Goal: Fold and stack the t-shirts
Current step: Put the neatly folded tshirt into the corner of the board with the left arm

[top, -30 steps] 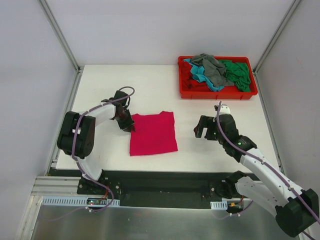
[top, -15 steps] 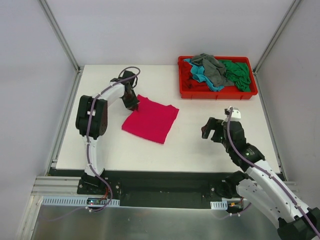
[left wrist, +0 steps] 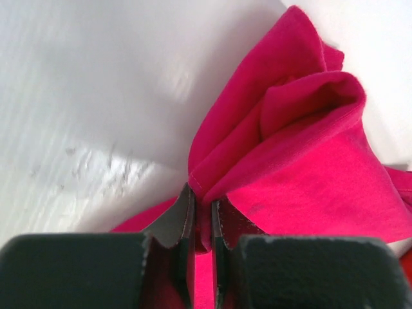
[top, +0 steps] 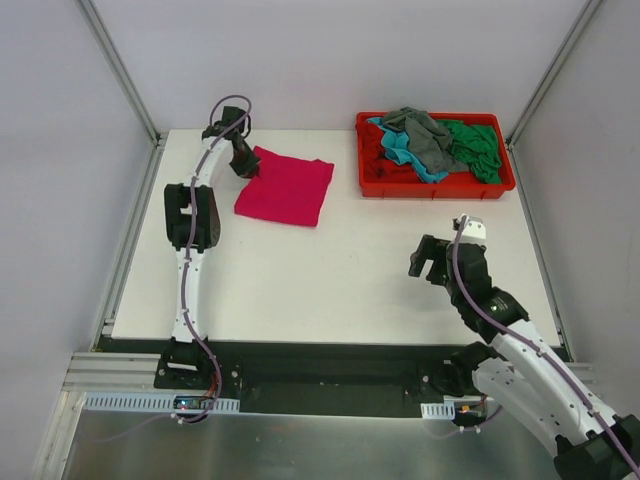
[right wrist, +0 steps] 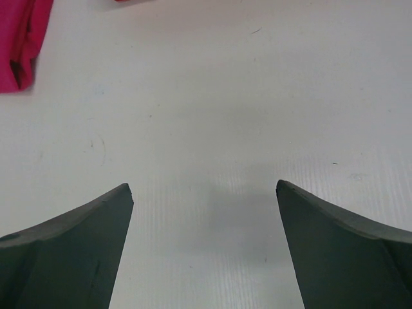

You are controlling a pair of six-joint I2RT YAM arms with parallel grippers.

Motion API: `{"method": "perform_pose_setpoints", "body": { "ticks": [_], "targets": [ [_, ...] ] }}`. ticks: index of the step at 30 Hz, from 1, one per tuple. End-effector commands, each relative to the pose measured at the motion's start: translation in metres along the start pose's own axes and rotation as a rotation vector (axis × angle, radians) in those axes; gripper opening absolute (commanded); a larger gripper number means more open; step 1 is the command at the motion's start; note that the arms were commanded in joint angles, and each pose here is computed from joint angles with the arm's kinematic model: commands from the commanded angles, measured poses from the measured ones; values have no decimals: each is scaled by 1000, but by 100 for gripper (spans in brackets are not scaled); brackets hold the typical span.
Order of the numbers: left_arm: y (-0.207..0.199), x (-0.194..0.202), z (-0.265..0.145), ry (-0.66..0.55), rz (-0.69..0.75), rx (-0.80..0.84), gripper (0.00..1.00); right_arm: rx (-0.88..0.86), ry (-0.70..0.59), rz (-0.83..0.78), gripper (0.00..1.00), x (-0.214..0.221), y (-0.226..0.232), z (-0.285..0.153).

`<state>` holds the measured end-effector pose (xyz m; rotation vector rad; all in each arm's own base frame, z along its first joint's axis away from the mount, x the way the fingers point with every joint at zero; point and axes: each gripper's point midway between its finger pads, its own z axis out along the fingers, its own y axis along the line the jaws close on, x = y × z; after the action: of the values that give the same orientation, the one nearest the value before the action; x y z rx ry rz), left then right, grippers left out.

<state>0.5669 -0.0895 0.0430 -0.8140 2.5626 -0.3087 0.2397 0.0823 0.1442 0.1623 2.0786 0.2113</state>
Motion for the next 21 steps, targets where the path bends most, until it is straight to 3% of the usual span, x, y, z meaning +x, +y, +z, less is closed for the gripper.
{"method": "perform_pose_setpoints", "body": {
  "ticks": [1,7,21],
  "targets": [
    [-16,-44,-4,-105,-103,60,0,44,-17,-11,96,-13,-3,2],
    [-58,-77,6,-175,-71,300,0,73,6,-25,96,-9,-7,8],
    [-49,-93,19,-236,-181,272,0,74,41,-30,96,-3,-6,10]
  ]
}}
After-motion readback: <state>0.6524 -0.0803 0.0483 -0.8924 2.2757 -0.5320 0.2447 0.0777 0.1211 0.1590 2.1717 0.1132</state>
